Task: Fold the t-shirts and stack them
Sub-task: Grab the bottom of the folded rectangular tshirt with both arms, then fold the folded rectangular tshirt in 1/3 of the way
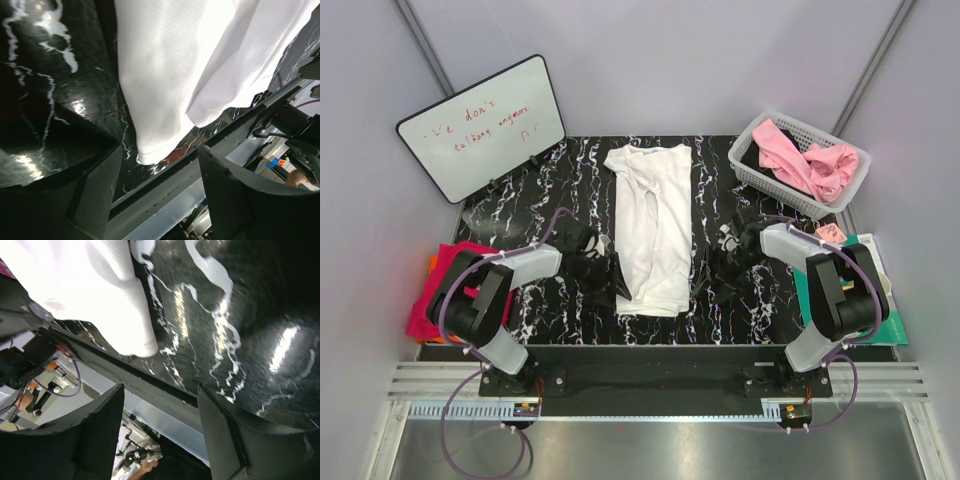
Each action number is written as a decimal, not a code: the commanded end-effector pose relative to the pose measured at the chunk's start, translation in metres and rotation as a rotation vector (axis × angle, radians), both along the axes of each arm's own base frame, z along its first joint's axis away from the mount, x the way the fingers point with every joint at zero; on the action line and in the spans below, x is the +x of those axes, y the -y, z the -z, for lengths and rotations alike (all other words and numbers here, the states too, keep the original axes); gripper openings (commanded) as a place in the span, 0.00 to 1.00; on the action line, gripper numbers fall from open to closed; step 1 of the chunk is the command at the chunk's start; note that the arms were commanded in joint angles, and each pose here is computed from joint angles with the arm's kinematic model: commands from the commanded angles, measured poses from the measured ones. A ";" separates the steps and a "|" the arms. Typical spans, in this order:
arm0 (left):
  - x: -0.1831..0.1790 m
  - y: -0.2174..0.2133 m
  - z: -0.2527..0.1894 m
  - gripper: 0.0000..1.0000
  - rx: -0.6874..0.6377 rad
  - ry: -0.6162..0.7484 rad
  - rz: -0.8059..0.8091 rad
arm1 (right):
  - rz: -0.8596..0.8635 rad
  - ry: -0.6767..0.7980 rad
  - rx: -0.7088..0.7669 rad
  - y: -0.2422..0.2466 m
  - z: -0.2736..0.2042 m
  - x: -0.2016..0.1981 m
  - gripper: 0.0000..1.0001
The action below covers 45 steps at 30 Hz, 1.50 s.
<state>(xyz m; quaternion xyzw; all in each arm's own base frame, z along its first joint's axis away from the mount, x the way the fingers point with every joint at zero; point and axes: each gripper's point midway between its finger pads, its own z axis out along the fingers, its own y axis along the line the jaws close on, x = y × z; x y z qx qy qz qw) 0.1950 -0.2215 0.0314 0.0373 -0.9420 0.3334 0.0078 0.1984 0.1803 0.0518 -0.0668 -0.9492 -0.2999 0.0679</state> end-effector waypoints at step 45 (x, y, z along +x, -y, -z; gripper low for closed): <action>0.099 0.016 -0.107 0.00 0.134 0.248 0.026 | -0.116 0.257 -0.035 -0.082 -0.068 0.106 0.00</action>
